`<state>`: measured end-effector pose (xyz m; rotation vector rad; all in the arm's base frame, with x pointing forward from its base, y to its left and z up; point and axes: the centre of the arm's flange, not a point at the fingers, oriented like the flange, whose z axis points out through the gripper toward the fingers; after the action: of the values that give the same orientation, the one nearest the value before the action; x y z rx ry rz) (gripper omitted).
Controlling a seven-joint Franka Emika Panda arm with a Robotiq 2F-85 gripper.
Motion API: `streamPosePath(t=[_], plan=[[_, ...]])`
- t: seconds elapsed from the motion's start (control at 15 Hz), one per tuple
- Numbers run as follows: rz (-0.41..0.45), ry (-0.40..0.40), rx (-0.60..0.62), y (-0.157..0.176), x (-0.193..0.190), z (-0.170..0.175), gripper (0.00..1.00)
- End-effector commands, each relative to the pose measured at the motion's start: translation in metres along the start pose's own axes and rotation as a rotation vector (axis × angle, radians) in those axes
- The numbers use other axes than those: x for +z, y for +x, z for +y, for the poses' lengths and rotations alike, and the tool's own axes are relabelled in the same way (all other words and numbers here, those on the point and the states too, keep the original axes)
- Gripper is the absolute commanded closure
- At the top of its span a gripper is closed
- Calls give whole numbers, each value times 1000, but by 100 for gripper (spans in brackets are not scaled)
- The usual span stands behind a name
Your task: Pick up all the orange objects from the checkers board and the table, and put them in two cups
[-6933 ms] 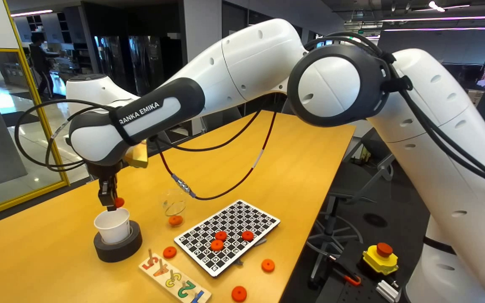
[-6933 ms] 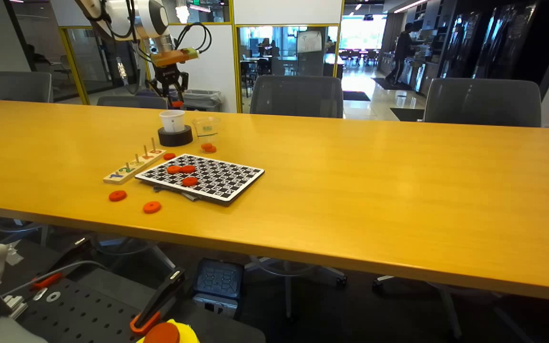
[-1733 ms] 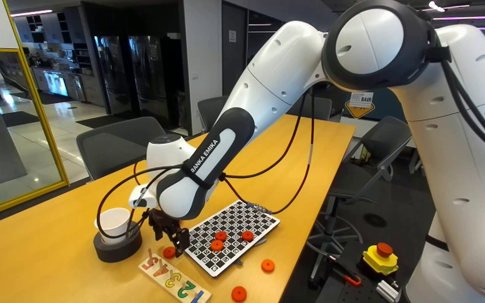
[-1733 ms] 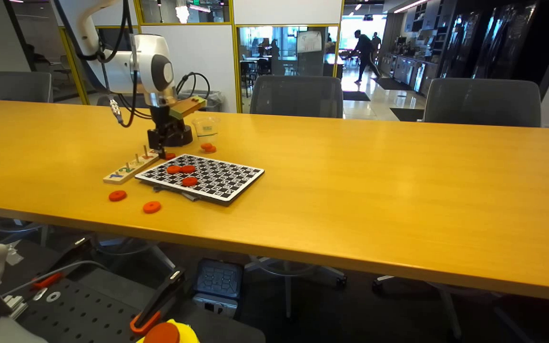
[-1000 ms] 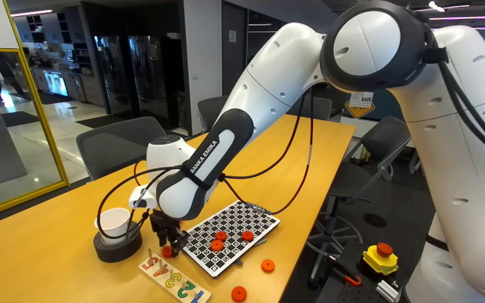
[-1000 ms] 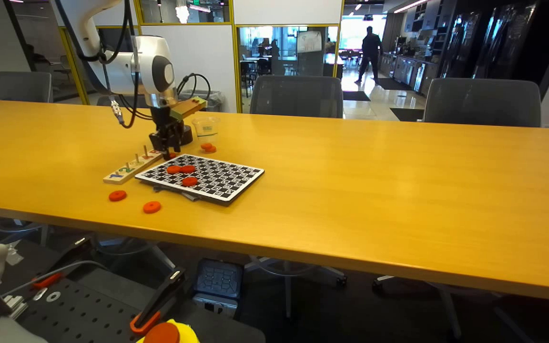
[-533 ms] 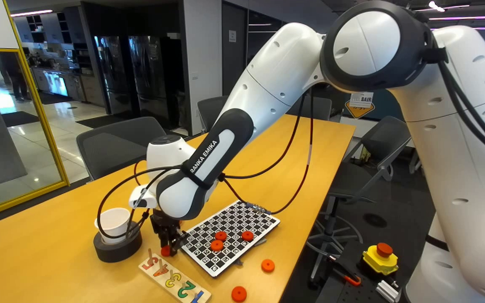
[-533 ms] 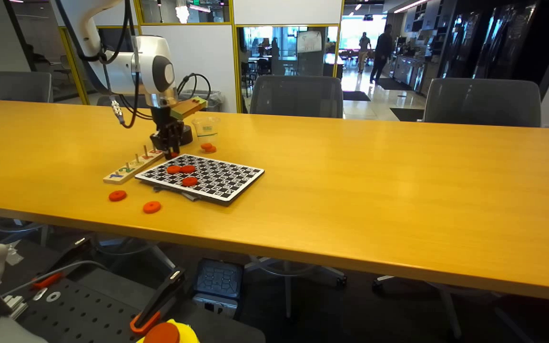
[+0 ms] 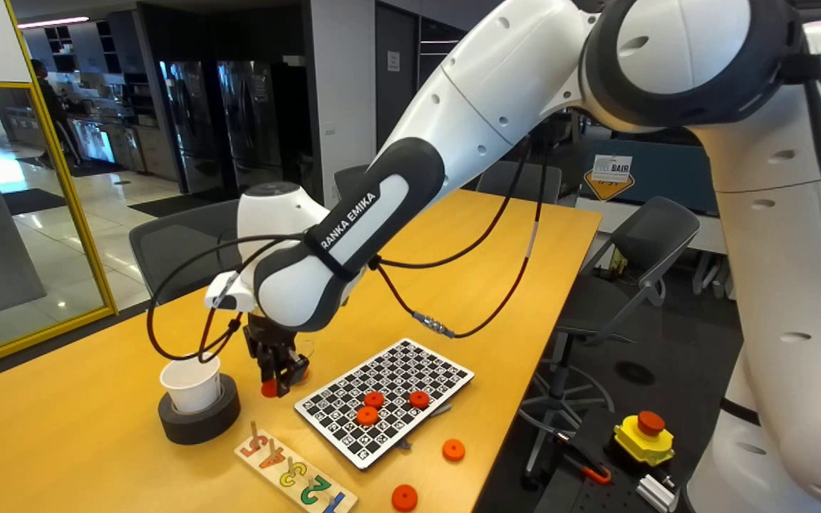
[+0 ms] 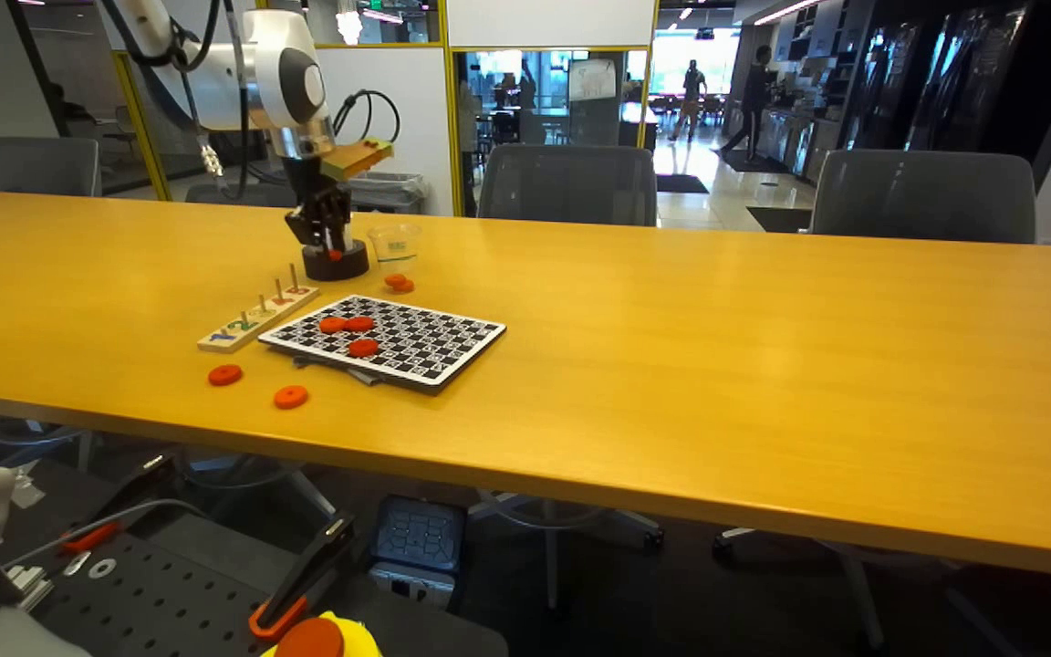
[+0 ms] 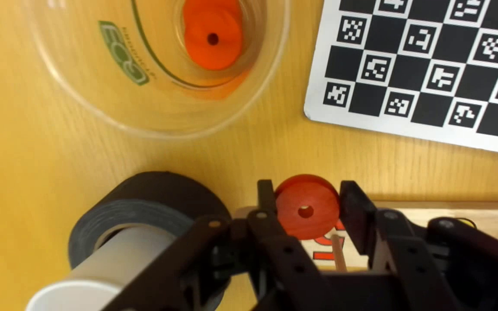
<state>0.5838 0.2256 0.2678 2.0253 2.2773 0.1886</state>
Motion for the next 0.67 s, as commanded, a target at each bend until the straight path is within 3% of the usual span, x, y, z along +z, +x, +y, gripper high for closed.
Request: streamPosePath(t=[0.0, 0.27, 0.6], plan=[[-46, -42, 17, 12, -62, 5, 79], [-45, -77, -19, 31, -94, 17, 79], [-33, -105, -60, 48, -101, 42, 79]])
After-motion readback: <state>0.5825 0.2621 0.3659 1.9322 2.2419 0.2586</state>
